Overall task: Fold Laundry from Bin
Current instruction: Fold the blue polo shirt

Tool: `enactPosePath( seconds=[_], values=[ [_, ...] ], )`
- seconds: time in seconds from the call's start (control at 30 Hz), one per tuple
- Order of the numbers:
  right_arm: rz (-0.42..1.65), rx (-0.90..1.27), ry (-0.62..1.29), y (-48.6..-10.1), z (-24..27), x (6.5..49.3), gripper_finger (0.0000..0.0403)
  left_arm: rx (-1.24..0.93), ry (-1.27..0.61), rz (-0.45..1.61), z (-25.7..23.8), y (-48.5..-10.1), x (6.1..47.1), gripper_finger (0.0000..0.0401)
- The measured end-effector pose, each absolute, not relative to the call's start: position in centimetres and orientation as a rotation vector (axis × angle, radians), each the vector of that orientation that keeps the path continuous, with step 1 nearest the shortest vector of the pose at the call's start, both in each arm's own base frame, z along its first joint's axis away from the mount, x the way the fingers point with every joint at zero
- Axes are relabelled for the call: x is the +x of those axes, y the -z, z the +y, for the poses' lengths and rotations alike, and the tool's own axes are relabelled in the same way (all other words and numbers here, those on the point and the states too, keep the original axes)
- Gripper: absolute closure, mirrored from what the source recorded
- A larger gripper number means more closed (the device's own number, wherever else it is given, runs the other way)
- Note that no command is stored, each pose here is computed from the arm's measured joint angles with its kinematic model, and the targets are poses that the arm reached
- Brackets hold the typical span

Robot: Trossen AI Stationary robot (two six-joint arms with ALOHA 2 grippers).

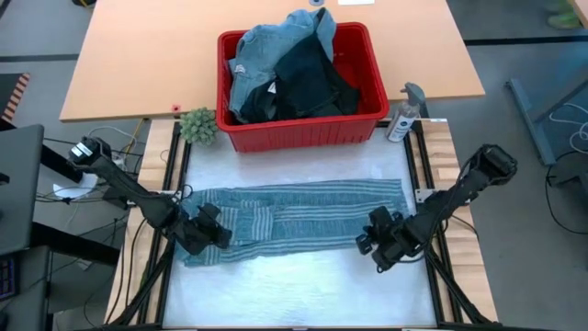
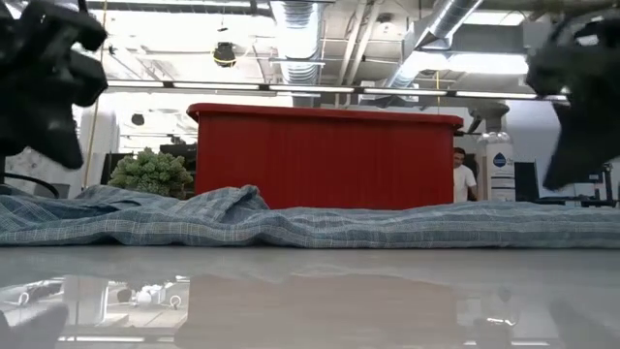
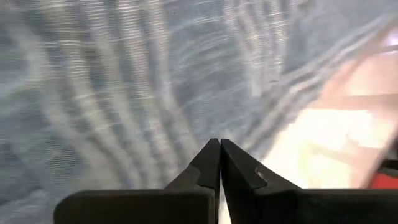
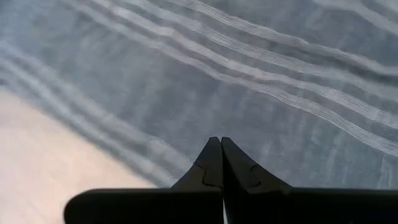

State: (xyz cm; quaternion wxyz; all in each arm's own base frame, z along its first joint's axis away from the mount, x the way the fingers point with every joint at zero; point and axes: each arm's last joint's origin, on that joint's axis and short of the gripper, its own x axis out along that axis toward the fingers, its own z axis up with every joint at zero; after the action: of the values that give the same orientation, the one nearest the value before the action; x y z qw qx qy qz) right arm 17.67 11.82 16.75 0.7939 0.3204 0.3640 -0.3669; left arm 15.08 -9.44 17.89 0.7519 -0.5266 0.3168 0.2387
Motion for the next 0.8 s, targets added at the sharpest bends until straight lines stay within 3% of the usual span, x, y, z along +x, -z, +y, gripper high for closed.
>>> enactPosePath(
  seconds=[0.27, 0.47, 0.8],
  values=[
    [0.718, 0.76, 0.813, -13.0, 10.7, 15.9, 0.0388, -1.278, -0.377, 0.348, -9.7, -20.9, 16.3, 0.0401],
    [0.763, 0.792, 0.809, -12.0, 10.3, 15.5, 0.0388, -1.272, -0.374, 0.058, -9.0, -22.7, 17.9, 0.0401],
    [0.773, 0.827, 0.718, -12.1, 10.0, 17.0, 0.0388, -1.173, -0.321, -0.107, -7.0, -22.7, 22.4, 0.0401]
  ],
)
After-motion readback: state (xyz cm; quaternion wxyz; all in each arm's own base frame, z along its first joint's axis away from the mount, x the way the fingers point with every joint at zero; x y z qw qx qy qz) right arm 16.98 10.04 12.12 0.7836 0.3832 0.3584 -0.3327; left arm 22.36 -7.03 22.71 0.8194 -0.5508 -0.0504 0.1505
